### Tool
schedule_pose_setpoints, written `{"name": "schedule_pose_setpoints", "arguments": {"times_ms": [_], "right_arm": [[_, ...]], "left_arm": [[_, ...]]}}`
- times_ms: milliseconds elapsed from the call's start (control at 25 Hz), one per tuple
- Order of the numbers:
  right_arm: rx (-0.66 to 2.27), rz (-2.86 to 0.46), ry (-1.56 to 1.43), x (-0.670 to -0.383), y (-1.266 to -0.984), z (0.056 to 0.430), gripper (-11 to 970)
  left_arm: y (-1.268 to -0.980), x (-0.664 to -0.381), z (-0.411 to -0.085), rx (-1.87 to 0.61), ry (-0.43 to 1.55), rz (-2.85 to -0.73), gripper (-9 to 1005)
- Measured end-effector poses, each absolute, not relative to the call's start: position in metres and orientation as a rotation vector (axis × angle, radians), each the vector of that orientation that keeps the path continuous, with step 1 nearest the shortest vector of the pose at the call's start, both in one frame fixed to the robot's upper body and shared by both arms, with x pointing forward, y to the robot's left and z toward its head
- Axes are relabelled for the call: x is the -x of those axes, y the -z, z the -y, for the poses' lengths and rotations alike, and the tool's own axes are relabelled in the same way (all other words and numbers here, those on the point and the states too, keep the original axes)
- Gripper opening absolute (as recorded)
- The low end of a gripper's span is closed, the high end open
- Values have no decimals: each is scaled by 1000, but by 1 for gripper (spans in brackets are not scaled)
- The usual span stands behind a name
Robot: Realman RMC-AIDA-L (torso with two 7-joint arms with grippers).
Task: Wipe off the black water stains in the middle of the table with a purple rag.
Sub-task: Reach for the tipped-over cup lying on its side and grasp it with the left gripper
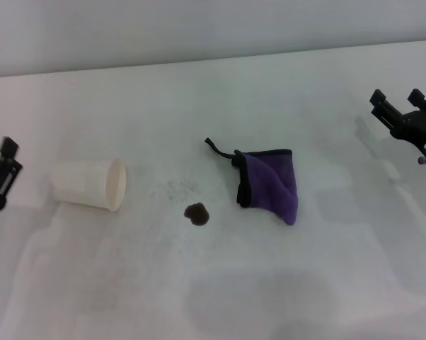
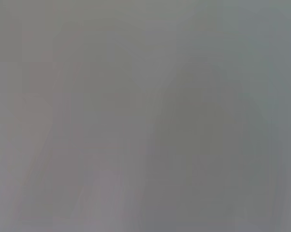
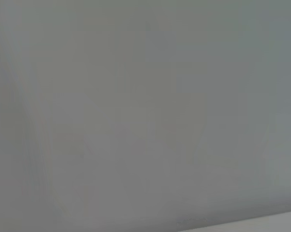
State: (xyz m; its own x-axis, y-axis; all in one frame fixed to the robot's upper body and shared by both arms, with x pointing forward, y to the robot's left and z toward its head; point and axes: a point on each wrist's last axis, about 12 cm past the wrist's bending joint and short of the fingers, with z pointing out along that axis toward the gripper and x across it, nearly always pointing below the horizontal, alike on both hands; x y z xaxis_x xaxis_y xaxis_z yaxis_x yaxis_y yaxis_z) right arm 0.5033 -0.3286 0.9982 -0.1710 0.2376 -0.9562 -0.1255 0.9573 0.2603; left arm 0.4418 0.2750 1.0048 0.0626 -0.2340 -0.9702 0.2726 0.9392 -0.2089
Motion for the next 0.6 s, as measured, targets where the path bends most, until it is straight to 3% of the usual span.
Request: {"name": "schedule_pose_setpoints", "arguments": {"times_ms": [320, 600], "right_arm": [[-82, -1698, -330, -503, -1000, 328, 876], [-84, -1697, -339, -502, -1000, 326, 876]], "left_arm": [[-1025, -466, -299, -46, 575, -1415, 865], [-1054, -508, -325, -308, 797, -1536, 863]]}}
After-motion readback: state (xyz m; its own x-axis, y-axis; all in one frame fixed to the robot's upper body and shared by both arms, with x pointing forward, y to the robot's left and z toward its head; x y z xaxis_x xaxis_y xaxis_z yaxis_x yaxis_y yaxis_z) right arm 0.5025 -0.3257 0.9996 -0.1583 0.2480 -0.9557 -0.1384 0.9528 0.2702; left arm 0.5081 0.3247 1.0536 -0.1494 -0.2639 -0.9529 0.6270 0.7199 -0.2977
